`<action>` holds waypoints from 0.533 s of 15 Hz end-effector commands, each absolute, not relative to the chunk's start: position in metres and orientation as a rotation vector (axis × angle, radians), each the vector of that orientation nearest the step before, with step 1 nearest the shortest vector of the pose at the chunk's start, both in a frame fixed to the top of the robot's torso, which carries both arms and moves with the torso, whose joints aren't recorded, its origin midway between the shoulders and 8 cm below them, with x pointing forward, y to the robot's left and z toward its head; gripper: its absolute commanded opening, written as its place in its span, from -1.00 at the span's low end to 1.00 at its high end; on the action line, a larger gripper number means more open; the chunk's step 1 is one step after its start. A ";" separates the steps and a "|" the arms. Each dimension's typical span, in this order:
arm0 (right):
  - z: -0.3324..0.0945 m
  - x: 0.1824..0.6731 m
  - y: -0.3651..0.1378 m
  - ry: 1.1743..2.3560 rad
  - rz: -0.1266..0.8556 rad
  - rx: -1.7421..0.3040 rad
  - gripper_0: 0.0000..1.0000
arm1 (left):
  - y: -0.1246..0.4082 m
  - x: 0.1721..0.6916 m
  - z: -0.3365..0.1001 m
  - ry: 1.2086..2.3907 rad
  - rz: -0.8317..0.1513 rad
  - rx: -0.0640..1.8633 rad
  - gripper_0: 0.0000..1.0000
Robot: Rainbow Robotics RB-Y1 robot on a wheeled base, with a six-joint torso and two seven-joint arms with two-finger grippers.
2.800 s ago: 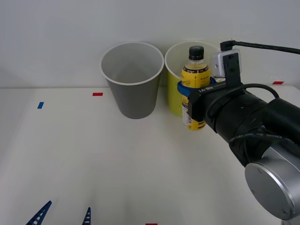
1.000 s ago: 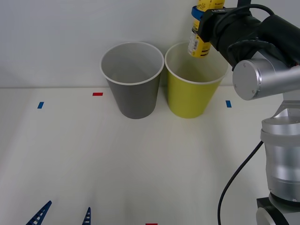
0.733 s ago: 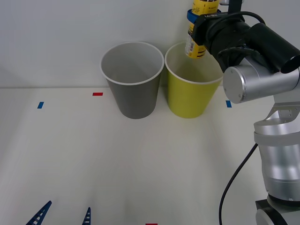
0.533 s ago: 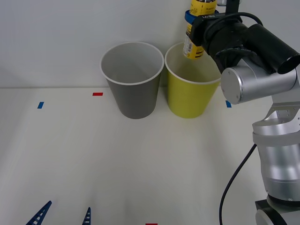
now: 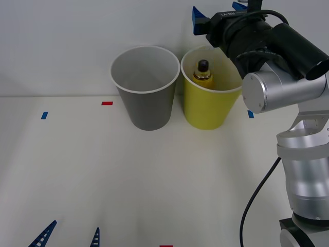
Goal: Put cans in the gray bin and PET bottles in the light green bin.
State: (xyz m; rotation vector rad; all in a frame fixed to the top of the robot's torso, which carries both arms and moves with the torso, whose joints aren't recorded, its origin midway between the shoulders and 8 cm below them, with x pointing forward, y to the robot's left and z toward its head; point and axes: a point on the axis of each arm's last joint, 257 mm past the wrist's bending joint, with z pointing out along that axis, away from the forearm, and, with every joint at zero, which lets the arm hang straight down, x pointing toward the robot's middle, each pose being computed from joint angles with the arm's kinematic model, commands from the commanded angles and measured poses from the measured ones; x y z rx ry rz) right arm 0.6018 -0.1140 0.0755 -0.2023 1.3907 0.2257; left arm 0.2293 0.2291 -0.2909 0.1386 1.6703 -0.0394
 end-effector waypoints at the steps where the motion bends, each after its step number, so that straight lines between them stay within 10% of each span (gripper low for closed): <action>1: 0.090 0.587 -0.114 1.350 0.240 -0.203 1.00 | 0.229 0.229 -0.291 1.670 -0.039 0.139 1.00; 8: 0.088 0.503 -0.124 1.284 0.283 -0.243 1.00 | 0.229 0.229 -0.291 1.670 -0.039 0.139 1.00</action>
